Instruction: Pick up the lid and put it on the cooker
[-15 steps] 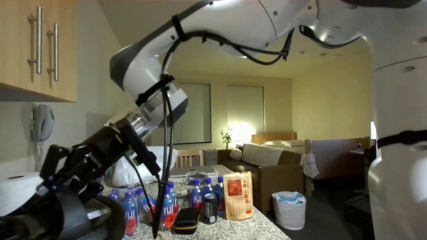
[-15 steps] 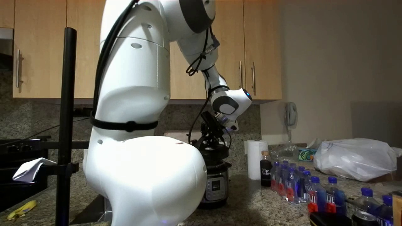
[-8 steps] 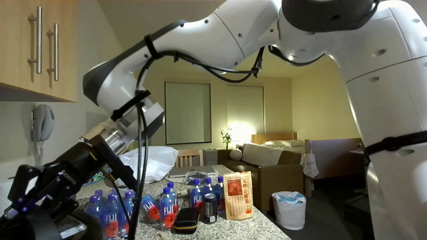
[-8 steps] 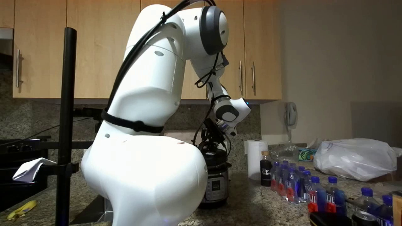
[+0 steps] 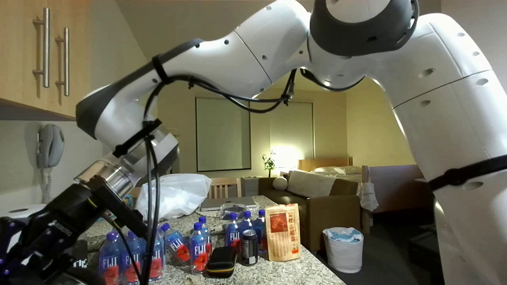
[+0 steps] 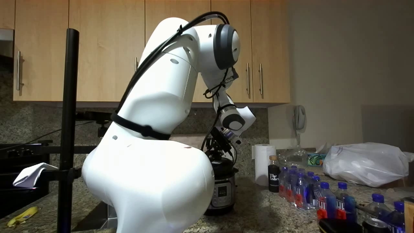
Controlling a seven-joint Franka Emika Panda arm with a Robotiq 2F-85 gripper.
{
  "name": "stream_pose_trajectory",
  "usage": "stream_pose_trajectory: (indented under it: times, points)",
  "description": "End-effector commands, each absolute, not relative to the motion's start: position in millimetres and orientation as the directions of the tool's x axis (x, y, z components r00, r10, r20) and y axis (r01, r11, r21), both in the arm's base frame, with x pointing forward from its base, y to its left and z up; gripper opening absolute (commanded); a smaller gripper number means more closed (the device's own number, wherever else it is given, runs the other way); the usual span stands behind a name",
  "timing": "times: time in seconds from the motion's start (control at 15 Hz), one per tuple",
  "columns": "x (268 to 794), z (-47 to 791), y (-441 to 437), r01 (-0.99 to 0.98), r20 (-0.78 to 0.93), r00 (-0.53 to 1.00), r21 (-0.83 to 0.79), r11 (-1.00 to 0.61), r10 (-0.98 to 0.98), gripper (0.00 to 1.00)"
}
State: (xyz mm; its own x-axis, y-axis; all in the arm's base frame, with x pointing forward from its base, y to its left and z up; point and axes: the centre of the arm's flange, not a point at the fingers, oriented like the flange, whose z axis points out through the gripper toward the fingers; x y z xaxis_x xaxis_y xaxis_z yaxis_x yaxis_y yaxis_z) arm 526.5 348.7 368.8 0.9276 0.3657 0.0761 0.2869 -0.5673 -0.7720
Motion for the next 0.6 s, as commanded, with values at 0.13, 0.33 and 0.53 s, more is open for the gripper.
stream_pose_trajectory:
  times: [0.13, 0.33, 0.53]
  points:
    - [542.1, 377.7, 355.8, 0.274, 0.065, 0.931, -0.773, -0.572, 0.358, 0.03]
    - [545.5, 380.9, 354.1, 0.263, 0.06, 0.937, -0.77, -0.581, 0.345, 0.02]
    - [546.3, 385.4, 352.0, 0.252, 0.05, 0.941, -0.765, -0.592, 0.336, 0.02]
